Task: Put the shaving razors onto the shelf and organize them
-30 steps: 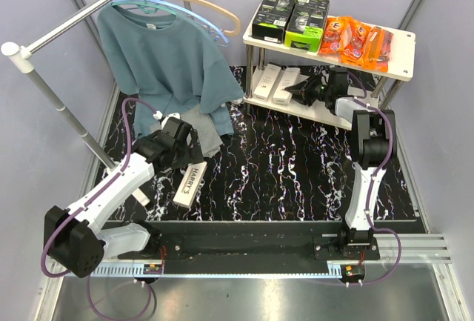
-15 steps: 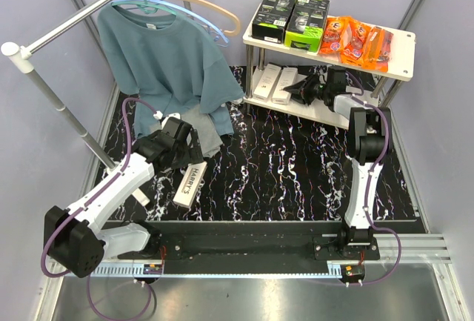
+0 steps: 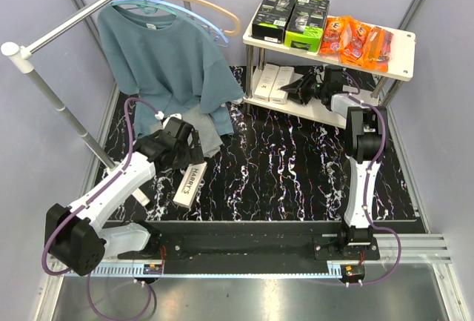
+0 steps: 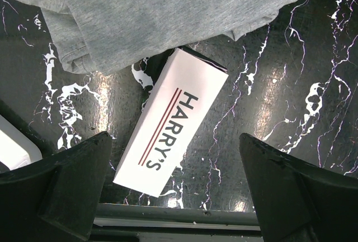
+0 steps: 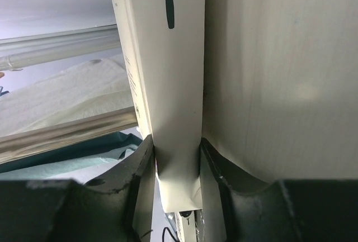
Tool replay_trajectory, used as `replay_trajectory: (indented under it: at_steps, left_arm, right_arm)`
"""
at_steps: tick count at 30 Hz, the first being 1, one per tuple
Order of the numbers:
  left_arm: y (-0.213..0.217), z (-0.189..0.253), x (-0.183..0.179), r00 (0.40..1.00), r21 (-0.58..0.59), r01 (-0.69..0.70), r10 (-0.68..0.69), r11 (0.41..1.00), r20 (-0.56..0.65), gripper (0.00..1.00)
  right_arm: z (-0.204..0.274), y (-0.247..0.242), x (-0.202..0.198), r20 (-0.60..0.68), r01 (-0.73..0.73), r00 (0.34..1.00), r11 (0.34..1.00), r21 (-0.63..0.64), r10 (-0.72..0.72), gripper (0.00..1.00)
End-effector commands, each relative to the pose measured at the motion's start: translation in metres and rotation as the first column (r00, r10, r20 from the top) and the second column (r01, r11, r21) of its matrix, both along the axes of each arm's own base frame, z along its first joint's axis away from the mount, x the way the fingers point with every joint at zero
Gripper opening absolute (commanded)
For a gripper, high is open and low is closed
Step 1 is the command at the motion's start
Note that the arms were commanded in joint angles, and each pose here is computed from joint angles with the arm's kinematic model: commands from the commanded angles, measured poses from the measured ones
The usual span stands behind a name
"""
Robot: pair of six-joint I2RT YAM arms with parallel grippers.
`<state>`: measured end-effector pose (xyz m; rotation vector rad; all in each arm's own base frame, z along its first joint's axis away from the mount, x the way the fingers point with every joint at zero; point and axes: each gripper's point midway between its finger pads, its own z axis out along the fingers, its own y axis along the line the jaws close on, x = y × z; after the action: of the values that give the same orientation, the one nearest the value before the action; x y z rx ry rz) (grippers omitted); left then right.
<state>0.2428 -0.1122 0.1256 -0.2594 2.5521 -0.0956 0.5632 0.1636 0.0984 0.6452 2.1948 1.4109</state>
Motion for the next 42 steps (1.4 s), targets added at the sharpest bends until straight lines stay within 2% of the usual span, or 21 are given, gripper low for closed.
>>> replay_trajectory:
  at_steps: [1,3,4,8,13,15,18,23,32,38,42]
  left_arm:
    - [-0.006,0.003,0.005,1.0,-0.02,0.02,-0.019,1.0,0.025,0.99]
    - [-0.007,0.003,0.006,0.999,-0.021,0.02,-0.019,1.0,0.026,0.99]
    - [-0.007,0.003,0.006,0.999,-0.021,0.02,-0.019,1.0,0.026,0.99]
    - [-0.007,0.005,0.006,0.999,-0.026,0.02,-0.019,0.999,0.031,0.99]
    - [-0.007,0.004,0.006,0.999,-0.026,0.02,-0.019,0.999,0.029,0.99]
    - [-0.007,0.004,0.005,0.999,-0.026,0.019,-0.018,0.999,0.028,0.99]
    - [-0.006,0.002,0.005,1.0,-0.019,0.014,-0.014,1.0,0.022,0.99]
    - [-0.005,0.0,0.004,1.0,-0.01,0.014,-0.014,1.0,0.013,0.99]
    - [-0.006,-0.012,0.001,0.998,0.031,0.066,-0.065,0.997,-0.025,0.99]
    - [-0.009,-0.036,-0.003,0.985,0.065,0.139,-0.131,0.988,-0.111,0.99]
    - [-0.015,-0.055,-0.003,0.974,0.054,0.184,-0.174,0.981,-0.146,0.99]
  right_arm:
    - [-0.017,0.011,-0.005,-0.039,-0.023,0.999,1.0,-0.016,0.023,0.41]
    - [-0.02,0.009,-0.007,-0.04,-0.017,0.999,0.999,-0.03,0.015,0.46]
    - [-0.019,0.008,-0.008,-0.04,-0.01,0.999,0.999,-0.037,0.009,0.55]
    - [-0.015,0.002,-0.008,-0.023,0.024,0.999,0.996,-0.085,-0.026,0.71]
    - [-0.011,-0.005,-0.011,-0.021,0.055,0.998,0.99,-0.13,-0.058,0.81]
    - [-0.011,-0.009,-0.013,-0.019,0.07,0.997,0.986,-0.153,-0.074,0.89]
    - [-0.015,-0.019,-0.021,-0.045,0.103,0.992,0.97,-0.222,-0.116,0.96]
    - [-0.008,-0.036,-0.028,-0.024,0.174,0.981,0.935,-0.309,-0.191,1.0]
    - [-0.005,-0.032,-0.038,-0.021,0.167,0.983,0.945,-0.282,-0.18,1.0]
    - [-0.001,-0.028,-0.057,-0.01,0.16,0.986,0.949,-0.27,-0.169,1.0]
    - [0.017,-0.023,-0.071,0.042,0.159,0.987,0.953,-0.258,-0.153,1.0]
